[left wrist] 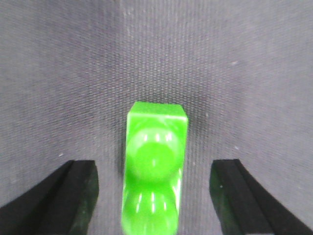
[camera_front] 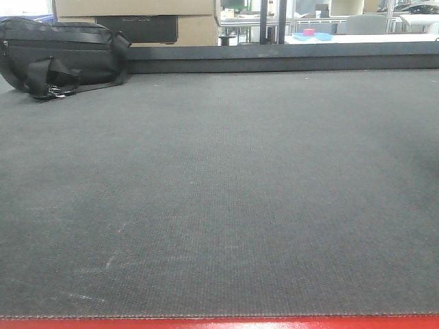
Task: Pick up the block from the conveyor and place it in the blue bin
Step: 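Close both grippers on the green and light-blue blocks, then lift both held blocks up off the conveyor belt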
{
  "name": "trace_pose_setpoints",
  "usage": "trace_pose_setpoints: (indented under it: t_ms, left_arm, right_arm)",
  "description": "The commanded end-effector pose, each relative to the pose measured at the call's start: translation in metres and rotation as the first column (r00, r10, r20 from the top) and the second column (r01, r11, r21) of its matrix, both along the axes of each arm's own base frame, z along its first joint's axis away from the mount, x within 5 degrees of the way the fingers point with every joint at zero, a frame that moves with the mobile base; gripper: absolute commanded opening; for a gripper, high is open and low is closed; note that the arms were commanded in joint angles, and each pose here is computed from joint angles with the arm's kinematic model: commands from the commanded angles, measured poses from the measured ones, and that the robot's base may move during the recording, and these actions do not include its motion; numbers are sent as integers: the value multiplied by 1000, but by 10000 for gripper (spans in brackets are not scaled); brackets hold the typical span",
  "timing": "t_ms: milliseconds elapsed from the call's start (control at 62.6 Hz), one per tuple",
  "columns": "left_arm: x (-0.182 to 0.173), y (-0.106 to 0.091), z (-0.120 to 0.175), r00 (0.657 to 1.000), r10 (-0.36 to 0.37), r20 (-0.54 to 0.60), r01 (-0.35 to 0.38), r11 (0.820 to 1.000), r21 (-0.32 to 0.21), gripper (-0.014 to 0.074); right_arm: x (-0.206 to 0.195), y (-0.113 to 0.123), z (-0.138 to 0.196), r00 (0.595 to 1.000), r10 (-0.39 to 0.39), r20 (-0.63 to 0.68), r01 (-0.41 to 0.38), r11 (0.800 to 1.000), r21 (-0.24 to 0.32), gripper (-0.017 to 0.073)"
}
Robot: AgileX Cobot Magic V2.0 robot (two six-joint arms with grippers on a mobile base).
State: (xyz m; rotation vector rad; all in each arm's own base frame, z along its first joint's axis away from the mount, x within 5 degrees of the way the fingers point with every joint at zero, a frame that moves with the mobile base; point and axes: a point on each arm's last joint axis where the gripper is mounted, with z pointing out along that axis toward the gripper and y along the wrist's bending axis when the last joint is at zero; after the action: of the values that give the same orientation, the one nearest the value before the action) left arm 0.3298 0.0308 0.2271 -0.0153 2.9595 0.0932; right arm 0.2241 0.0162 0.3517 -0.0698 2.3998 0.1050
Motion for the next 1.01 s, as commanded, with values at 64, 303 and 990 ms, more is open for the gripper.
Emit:
trace_pose_setpoints:
  t_ms: [64, 303, 990]
  left_arm:
    - [8, 1, -15, 1000, 1, -19, -1, 1000, -6, 386]
    - [11, 2, -20, 1000, -1, -21, 1, 1000, -5, 57]
    - [-36, -29, 120, 806, 89, 586, 27, 982, -187, -111]
  right_arm:
    - [-1, -1, 2, 1000, -5, 19, 5, 1000, -1, -162]
    - [-1, -1, 2, 1000, -5, 19, 5, 1000, -1, -162]
    - [8, 0, 14, 984, -23, 178, 17, 999, 34, -162]
